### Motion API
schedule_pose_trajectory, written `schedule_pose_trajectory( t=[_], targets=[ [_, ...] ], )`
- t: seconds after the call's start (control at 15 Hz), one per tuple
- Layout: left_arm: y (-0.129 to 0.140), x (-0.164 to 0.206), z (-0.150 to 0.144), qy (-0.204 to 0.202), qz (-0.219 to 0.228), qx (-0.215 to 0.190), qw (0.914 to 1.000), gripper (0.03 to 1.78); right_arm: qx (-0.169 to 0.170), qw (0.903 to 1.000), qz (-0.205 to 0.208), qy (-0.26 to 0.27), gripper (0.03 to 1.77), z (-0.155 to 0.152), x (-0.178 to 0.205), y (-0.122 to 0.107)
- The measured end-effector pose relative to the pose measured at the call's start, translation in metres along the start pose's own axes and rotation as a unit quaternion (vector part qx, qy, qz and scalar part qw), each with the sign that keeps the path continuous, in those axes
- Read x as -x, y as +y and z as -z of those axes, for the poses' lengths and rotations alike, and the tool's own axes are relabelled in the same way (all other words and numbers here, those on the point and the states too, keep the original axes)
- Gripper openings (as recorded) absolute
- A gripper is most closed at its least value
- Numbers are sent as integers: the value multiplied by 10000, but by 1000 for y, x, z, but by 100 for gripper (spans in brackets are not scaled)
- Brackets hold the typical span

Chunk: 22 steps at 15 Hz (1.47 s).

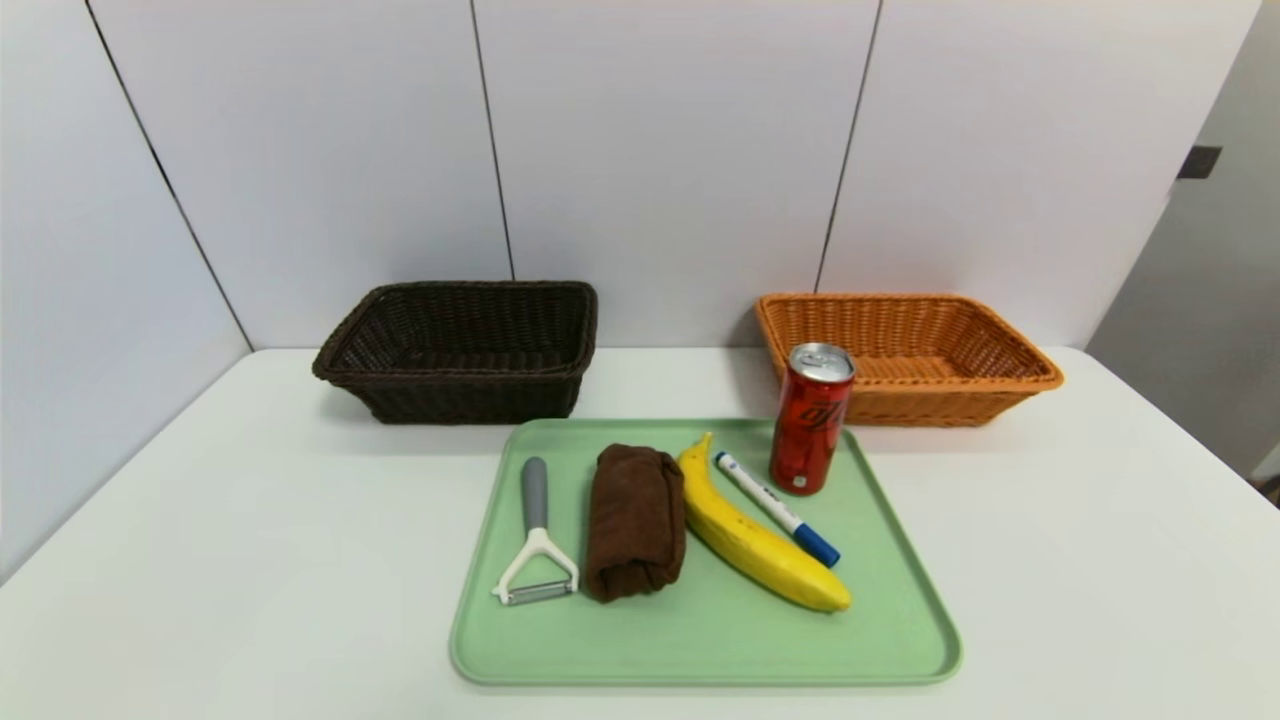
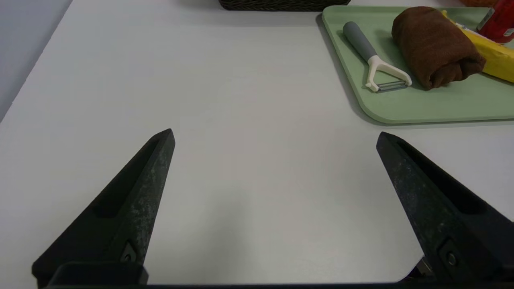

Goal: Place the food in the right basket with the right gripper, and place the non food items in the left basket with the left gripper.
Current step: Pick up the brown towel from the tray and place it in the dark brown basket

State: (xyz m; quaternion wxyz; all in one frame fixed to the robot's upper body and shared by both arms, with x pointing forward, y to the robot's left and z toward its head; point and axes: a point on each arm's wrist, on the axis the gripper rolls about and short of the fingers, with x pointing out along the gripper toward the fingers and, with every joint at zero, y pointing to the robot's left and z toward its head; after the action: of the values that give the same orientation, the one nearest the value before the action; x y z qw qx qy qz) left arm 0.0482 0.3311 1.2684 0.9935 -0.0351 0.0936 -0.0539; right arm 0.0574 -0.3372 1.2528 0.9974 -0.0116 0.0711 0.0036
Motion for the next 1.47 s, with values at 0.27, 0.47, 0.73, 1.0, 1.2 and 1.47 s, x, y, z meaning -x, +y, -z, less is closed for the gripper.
schedule_pose_trajectory(
  t=[0.27, 0.47, 0.73, 1.0, 1.2, 1.47],
  targets=[
    [0, -18, -38, 528, -6, 56, 9986, 178, 1, 9992, -87, 381, 175, -31, -16, -1],
    [-1, -38, -66, 855, 220, 87, 9961, 178, 10, 9974, -149, 701, 175, -52, -34, 0],
    [-1, -69, -95, 1209, 645, 159, 9904, 178, 24, 9929, -297, 1148, 175, -71, -64, 0],
    [-3, -104, -111, 1613, 940, 129, 9823, 178, 286, 9885, -486, 1403, 175, -85, -100, 2],
    [-12, -129, -112, 1872, 1353, -8, 9730, 178, 440, 9785, -1298, 1539, 175, -92, -119, 5],
    [-31, -152, -112, 1967, 1995, -248, 9596, 178, 692, 9576, -2388, 1457, 175, -99, -134, 11]
  ],
)
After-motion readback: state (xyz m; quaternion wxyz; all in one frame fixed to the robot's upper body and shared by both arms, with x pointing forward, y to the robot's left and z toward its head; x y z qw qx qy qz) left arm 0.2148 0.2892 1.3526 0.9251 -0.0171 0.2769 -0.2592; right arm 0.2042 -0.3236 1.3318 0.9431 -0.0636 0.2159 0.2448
